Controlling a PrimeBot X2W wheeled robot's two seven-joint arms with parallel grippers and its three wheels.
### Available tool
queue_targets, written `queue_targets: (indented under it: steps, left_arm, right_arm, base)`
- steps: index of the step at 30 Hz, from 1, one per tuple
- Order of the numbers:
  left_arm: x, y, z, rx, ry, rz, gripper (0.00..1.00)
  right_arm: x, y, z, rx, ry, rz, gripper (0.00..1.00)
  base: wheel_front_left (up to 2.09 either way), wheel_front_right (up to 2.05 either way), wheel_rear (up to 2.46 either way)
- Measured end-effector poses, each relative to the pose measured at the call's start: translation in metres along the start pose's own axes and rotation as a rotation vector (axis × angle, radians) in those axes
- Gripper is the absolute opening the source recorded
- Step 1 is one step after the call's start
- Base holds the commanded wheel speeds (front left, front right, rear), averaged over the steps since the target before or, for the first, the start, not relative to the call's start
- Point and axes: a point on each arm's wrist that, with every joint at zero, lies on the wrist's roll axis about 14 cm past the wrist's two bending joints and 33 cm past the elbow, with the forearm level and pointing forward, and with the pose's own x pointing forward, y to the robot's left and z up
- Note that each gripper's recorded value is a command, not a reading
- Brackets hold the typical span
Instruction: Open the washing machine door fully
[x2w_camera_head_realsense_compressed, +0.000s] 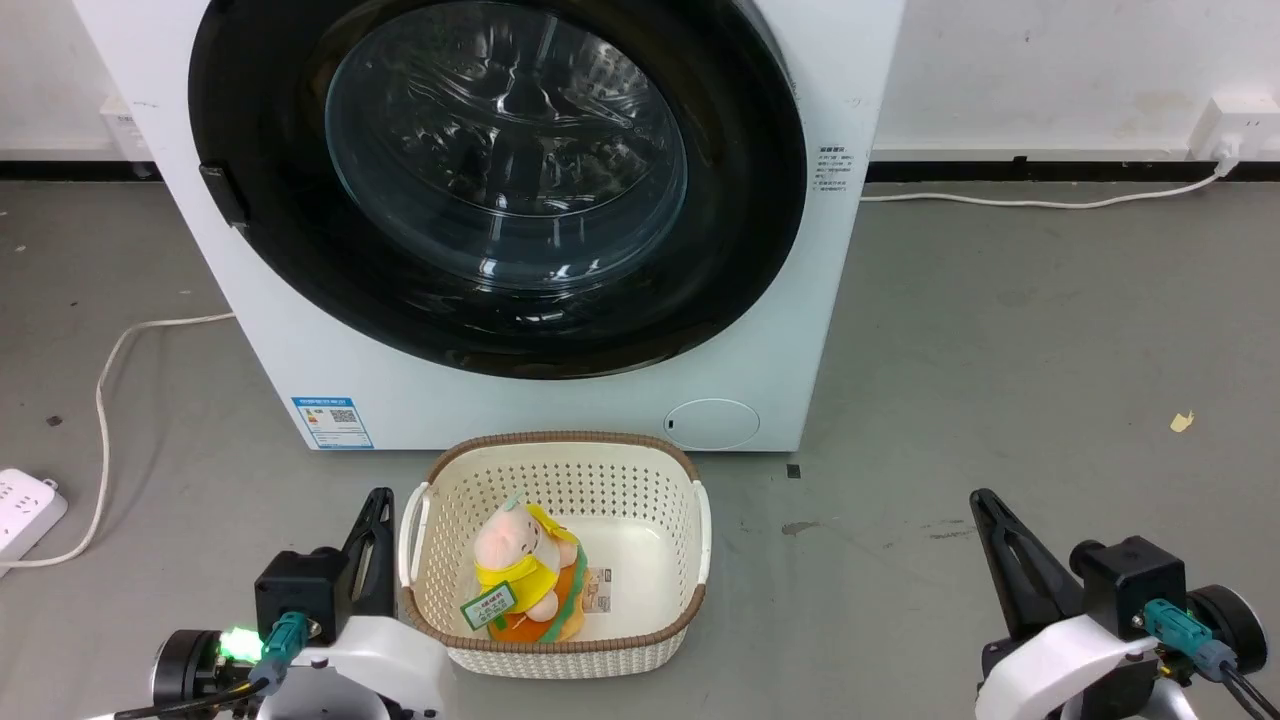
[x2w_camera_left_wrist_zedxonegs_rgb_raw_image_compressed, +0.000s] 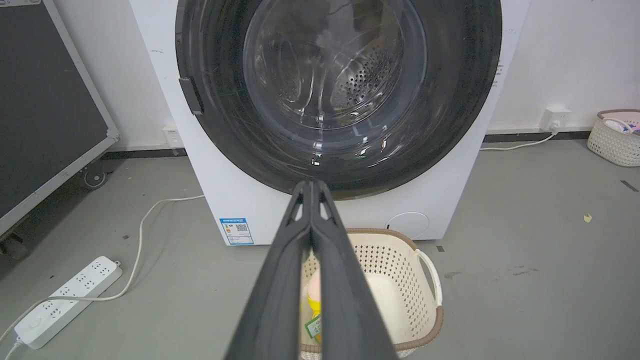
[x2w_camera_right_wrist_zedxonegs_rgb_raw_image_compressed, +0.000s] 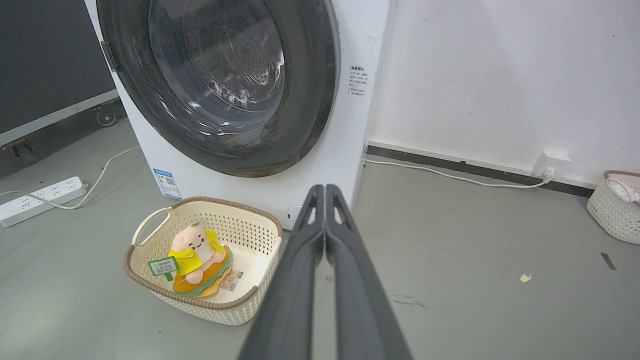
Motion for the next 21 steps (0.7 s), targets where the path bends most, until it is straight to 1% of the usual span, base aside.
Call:
queue_targets:
  steps: [1,2,21]
  left_arm:
    - [0.0000,0.0000,0.0000,0.000,0.000,0.000,0.00]
    - [0.0000,-0.0001,0.0000,0.000,0.000,0.000,1.00]
    - [-0.0010,-0.0047,0.0012,0.000,-0.015,-0.012,1.00]
  right_arm:
    - [0.0000,0.0001,0.0000,0.000,0.000,0.000,0.00]
    - [0.0000,0.0000,0.0000,0.000,0.000,0.000,1.00]
    - [0.0000,0.0014,0.0035,0.019,-0.024,0.004,1.00]
  base:
    - [0.00,0.00,0.00]
    - [0.00,0.00,0.00]
    - [0.00,0.00,0.00]
